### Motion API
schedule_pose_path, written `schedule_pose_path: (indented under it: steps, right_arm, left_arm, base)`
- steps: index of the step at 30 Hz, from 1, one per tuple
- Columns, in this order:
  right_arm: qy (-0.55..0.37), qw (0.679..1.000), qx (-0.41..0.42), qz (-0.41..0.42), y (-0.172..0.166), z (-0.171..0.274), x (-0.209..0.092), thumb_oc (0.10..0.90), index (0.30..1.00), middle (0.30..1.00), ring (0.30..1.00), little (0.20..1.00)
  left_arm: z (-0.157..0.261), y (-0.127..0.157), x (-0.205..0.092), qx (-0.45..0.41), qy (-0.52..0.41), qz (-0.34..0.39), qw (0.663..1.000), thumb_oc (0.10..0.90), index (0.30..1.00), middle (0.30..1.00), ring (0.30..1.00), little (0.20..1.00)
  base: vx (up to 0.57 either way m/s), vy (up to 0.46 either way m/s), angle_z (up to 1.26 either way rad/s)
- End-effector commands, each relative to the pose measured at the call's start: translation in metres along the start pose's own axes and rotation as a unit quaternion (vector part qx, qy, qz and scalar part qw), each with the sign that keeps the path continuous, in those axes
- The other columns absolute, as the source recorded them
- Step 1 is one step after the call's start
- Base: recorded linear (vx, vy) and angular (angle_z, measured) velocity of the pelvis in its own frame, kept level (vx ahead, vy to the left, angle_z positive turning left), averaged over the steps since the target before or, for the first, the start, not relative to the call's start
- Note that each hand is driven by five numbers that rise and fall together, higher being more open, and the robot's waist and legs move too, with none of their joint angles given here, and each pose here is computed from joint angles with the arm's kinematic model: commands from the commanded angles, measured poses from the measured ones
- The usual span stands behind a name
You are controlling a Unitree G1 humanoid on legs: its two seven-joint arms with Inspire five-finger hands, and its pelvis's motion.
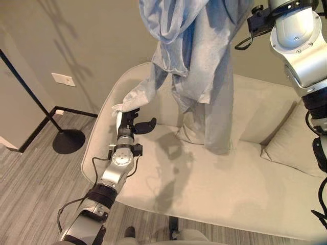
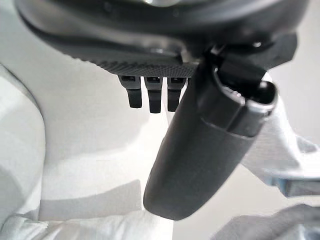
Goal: Hang the clothes on the sofa on the clothes rack.
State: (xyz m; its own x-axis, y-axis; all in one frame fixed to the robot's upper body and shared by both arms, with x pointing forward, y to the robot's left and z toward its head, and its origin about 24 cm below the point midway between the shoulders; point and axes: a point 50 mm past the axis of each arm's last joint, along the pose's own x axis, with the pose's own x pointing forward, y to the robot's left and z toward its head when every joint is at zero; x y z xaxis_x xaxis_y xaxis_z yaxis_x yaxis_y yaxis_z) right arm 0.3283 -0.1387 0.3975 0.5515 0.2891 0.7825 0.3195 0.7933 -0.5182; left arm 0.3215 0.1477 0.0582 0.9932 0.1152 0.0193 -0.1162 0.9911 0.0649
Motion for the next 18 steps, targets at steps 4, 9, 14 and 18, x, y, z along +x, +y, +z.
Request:
schedule_pose_path:
  steps: [4,9,14,18]
  right_arm:
    - [-0.059,0.995,0.028,-0.075,-0.037,0.028,0.018,0.400,0.300,0.300,0.300,0.300]
    - [-0.059,0.995,0.037,-0.078,-0.038,0.028,0.019,0.400,0.300,0.300,0.300,0.300]
    - [-0.064,0.993,0.064,-0.072,-0.029,0.033,0.021,0.400,0.300,0.300,0.300,0.300]
    - [-0.075,0.991,0.096,-0.058,-0.013,0.041,0.022,0.400,0.300,0.300,0.300,0.300]
  left_arm:
    - [0.040,-0.017,0.005,-0.010,-0.109,-0.046,0.993,0.800,0.900,0.900,0.900,0.900]
    - [0.042,-0.018,0.003,-0.024,-0.109,-0.058,0.992,0.800,0.900,0.900,0.900,0.900]
    - [0.042,-0.034,0.005,-0.042,-0.096,-0.084,0.991,0.800,0.900,0.900,0.900,0.900]
    - [0.047,-0.046,0.011,-0.045,-0.094,-0.096,0.990,0.800,0.900,0.900,0.900,0.900]
  base:
    - [0.00,0.000,0.00]
    - [0.00,0.000,0.00]
    - [0.00,-0.007,-0.01]
    - [0.00,-0.005,-0.07]
